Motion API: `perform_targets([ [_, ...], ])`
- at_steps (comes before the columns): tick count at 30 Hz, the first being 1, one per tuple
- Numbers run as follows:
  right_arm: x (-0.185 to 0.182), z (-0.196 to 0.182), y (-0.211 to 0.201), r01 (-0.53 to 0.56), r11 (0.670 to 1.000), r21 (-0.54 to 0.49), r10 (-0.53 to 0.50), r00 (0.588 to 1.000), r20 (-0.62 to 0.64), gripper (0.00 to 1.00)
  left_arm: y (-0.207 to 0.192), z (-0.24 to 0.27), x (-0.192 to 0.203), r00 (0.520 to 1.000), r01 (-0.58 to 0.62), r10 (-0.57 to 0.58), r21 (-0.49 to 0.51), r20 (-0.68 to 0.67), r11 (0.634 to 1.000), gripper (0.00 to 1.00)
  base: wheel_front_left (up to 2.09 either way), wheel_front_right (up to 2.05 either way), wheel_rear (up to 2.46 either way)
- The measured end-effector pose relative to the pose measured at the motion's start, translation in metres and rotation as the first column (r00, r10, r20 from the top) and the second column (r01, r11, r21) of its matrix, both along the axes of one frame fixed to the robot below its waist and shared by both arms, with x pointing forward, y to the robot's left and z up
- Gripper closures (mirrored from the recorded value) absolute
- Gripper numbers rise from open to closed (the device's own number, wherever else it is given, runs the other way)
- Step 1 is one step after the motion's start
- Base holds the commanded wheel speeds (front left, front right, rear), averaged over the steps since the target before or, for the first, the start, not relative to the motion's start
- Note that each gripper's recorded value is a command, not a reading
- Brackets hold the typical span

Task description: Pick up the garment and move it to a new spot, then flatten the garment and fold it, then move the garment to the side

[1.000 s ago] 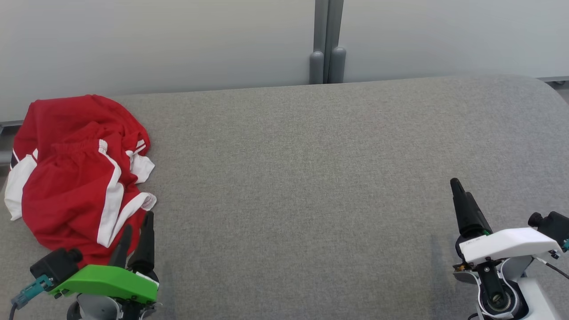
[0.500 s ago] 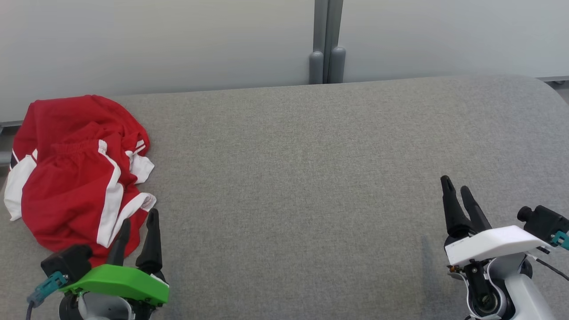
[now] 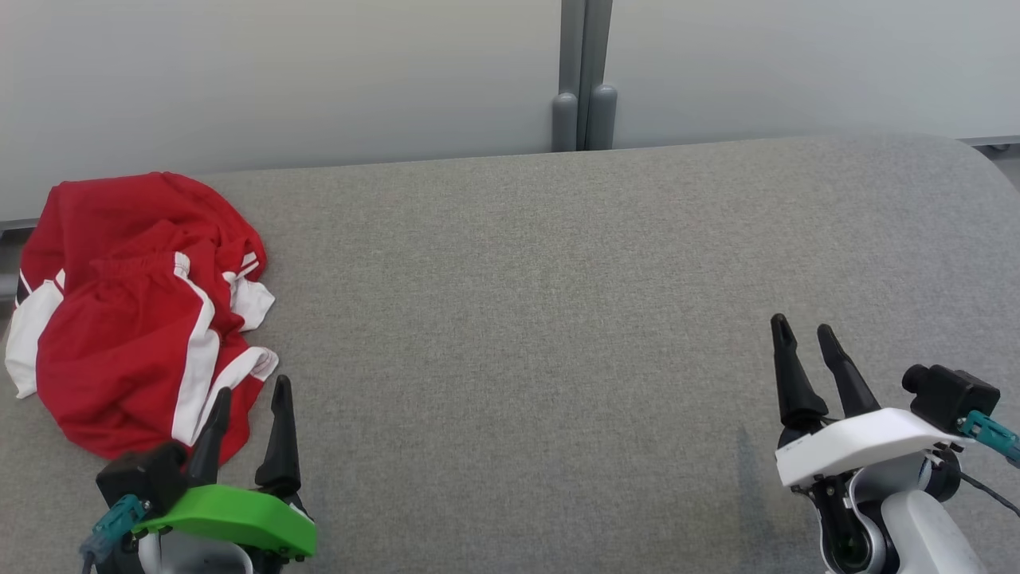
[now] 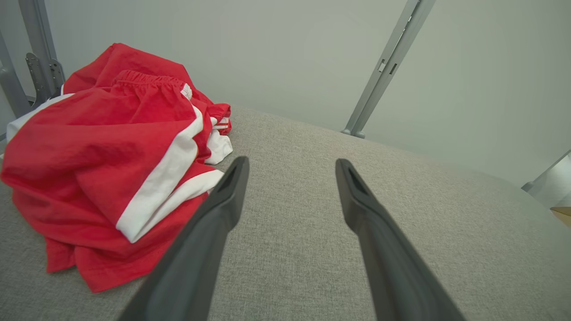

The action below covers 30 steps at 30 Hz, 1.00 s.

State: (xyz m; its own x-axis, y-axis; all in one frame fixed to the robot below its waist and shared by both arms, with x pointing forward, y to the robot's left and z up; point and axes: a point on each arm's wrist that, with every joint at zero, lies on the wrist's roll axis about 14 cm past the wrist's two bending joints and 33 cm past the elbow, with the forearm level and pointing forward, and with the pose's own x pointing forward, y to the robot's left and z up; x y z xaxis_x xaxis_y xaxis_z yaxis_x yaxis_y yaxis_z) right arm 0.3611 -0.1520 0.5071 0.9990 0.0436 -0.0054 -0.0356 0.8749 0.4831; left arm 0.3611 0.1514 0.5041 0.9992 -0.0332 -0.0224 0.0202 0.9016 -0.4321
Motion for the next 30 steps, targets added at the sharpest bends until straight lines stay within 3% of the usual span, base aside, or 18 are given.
perform_targets([
  [14,-0.003,0.008,0.011,-0.030,0.978,-0.206,0.043,0.997,0.061,0.00,-0.008,0.004,-0.006,0.999,0.004,-0.012,0.171,0.048,0.985,0.00,0.00,0.00,0.00],
  [30,-0.011,0.012,0.025,-0.047,0.917,-0.397,0.100,0.988,0.114,0.00,-0.018,0.006,-0.016,0.995,0.007,-0.038,0.309,0.094,0.951,0.00,0.00,0.00,0.00],
])
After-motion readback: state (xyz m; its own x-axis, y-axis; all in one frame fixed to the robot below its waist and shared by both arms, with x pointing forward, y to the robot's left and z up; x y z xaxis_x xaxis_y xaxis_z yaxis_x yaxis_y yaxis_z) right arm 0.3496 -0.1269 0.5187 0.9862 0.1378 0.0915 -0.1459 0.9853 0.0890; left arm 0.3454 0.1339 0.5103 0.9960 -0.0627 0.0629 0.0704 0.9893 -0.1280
